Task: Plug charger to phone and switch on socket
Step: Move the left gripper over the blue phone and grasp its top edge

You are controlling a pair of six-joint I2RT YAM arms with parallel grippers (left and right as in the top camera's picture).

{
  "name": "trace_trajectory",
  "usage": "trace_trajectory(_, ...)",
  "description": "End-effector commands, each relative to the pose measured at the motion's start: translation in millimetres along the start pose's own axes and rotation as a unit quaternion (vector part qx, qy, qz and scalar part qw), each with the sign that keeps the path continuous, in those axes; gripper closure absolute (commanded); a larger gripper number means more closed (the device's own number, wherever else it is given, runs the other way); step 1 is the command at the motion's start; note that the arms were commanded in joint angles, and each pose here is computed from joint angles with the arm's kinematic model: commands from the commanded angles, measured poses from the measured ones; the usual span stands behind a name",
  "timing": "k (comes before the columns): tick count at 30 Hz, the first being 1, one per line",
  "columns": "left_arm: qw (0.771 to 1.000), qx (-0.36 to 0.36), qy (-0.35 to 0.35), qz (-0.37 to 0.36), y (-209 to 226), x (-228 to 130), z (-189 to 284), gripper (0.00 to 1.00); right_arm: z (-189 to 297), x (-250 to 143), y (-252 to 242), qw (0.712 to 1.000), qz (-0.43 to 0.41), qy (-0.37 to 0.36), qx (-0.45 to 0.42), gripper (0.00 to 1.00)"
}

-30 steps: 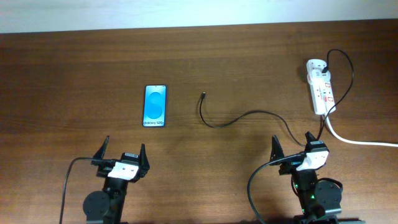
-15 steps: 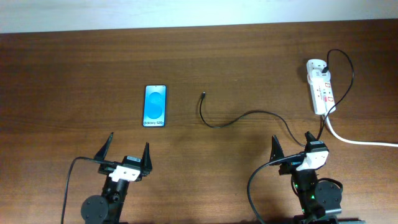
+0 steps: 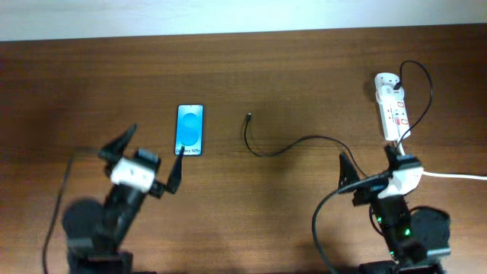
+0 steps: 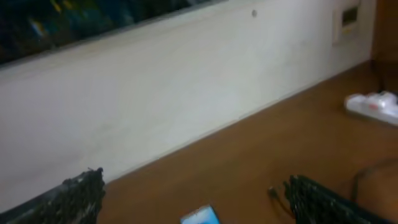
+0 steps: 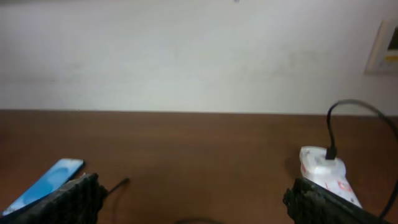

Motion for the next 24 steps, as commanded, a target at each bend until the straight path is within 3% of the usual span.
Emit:
trace_trajectory(1, 0.998, -0.061, 0.015, 0.027, 19.6, 29.9, -24.2, 0.01, -4.5, 32.8, 13.0, 1.0, -0.003, 0.029, -0.001, 0.02)
trace_trajectory(7, 0.978, -0.159, 0.097, 0.094, 39.3, 44.3, -67.6, 0.01, -17.4, 75.5, 28.9, 0.991, -0.014, 0.132, -0.024, 0.02)
trace_trajectory(12, 0.947, -0.207, 0.18, 0.166, 24.6, 8.1, -85.4, 0.01, -32.4, 98.5, 41.2, 0.968, -0.032, 0.246, -0.035, 0.02)
trace_trajectory(16, 0.927, -0.229, 0.214, 0.205, 16.3, -11.3, -96.3, 0.01, -47.2, 99.0, 40.1, 0.954, -0.039, 0.293, -0.052, 0.02)
trace_trajectory(18, 0.917, -0.229, 0.224, 0.237, 14.8, -17.6, -102.9, 0.01, -54.1, 94.1, 38.3, 0.95, -0.041, 0.306, -0.054, 0.02)
trace_trajectory(22, 0.882, -0.132, 0.321, 0.319, 33.6, -41.3, -133.8, 0.06, -61.5, 84.3, 38.3, 0.94, -0.052, 0.335, -0.046, 0.02)
trace_trajectory(24, 0.873, -0.137, 0.344, 0.318, 38.2, -39.0, -151.1, 0.0, -61.2, 83.9, 38.1, 0.939, -0.052, 0.336, -0.047, 0.02)
Point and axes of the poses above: each gripper's point midway between its finger pads, its own z axis back along the fingers, its own y axis along the line the jaws close on, x = y × z, the point moved 7 cm from there along z, back along the fingers, and after that the axes turned 14 degrees about -z, right-handed, at the moved point
